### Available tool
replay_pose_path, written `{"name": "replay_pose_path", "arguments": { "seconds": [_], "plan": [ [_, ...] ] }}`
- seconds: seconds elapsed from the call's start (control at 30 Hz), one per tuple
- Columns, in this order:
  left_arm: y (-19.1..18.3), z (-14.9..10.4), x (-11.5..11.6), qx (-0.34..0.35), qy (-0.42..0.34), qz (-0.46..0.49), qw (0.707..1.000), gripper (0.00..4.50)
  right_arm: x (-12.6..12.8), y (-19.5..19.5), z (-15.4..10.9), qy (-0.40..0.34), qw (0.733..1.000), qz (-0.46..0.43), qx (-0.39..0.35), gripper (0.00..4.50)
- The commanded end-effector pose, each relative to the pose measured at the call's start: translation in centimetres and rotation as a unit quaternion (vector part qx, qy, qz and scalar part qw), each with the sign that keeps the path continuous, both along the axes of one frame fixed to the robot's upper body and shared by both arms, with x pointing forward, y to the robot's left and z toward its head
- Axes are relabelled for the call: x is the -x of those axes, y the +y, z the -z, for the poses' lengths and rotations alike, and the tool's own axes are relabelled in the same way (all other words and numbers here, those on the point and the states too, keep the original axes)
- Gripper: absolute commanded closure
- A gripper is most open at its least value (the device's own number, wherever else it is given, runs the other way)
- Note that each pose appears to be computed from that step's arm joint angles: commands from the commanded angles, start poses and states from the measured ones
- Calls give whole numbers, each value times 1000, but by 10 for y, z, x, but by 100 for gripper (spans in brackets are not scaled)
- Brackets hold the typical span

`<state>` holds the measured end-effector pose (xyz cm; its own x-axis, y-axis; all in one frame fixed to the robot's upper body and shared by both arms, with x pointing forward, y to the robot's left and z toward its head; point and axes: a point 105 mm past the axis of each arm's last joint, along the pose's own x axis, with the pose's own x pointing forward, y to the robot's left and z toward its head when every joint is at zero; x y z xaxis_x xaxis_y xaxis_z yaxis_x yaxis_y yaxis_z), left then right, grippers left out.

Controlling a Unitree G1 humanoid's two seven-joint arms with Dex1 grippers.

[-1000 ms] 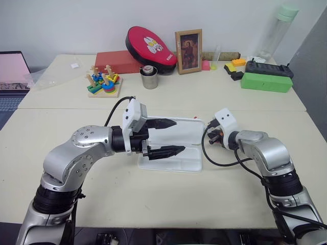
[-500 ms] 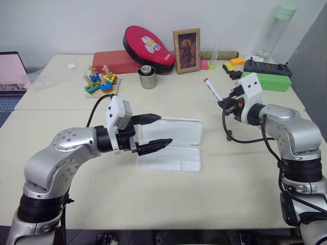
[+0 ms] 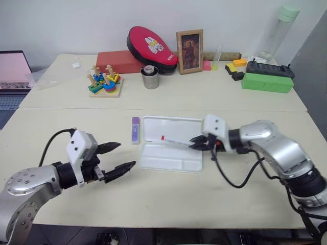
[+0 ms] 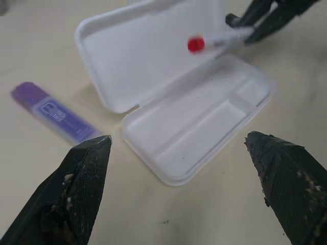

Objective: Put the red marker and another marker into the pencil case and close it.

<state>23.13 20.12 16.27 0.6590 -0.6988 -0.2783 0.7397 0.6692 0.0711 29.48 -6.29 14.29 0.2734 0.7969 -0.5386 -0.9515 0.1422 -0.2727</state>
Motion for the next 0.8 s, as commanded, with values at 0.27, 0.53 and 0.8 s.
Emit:
{"name": "replay_pose_path", "arguments": {
  "seconds": [0.27,0.53,0.8],
  "plan": [
    [-11,-14,4,9,-31,11,999,0,-10,14,7,-32,999,-16,24,423],
    [-15,-18,2,8,-40,16,999,0,-9,13,13,-22,999,-17,30,388],
    [-18,-17,2,11,-37,17,999,0,-7,11,9,-19,999,-21,26,173]
  ]
}}
